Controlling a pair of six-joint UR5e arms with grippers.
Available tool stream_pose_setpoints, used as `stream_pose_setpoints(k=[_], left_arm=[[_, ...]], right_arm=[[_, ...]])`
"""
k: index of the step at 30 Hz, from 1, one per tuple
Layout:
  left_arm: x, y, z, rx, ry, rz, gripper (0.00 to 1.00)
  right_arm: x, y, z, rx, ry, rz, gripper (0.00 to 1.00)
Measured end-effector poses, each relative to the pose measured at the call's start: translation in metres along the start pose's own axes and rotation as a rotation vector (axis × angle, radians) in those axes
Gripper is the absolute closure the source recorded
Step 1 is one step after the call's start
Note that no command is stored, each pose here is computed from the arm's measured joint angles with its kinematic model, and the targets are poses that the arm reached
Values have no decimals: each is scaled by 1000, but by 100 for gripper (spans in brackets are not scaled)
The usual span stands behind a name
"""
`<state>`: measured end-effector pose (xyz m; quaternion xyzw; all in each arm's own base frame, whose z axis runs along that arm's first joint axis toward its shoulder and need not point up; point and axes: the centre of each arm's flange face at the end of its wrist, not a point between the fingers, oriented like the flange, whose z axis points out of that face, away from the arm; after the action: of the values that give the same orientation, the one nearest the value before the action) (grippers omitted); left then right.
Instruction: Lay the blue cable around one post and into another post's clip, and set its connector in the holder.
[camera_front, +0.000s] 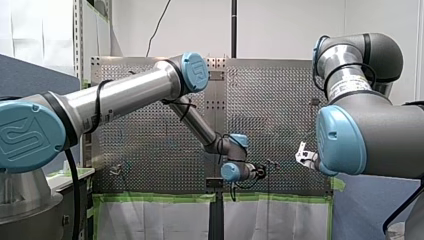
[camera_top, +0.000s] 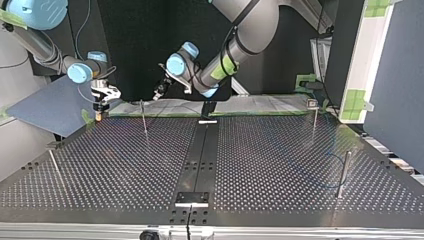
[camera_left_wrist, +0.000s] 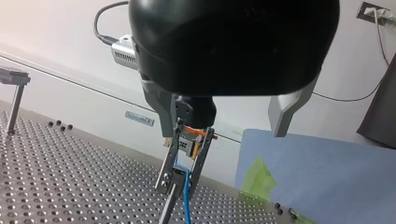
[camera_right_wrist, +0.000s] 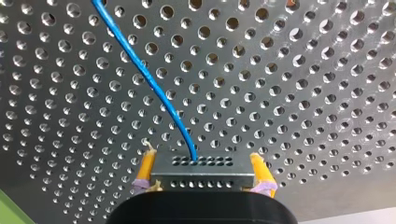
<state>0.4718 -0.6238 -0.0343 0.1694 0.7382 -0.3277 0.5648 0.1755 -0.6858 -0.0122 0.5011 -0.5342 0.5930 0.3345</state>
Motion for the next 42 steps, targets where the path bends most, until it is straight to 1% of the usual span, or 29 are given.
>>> stream_pose_setpoints(k=[10,22,36,39,42], left_arm=[[0,-5,0,2,-2,-2,2],[0,-5,0,-4,-5,-4,2],[-1,-1,1,-10,-6,-7,2],[-1,1,1,-20,-7,-6,2],[-1,4,-1,-49,-2,8,2]], right_arm=[[0,-6,2,9,3,0,100],[0,-10,3,15,1,0,100],[0,-11,3,16,1,0,100],[0,-11,3,16,2,-1,100],[-1,-12,3,17,1,-1,100]])
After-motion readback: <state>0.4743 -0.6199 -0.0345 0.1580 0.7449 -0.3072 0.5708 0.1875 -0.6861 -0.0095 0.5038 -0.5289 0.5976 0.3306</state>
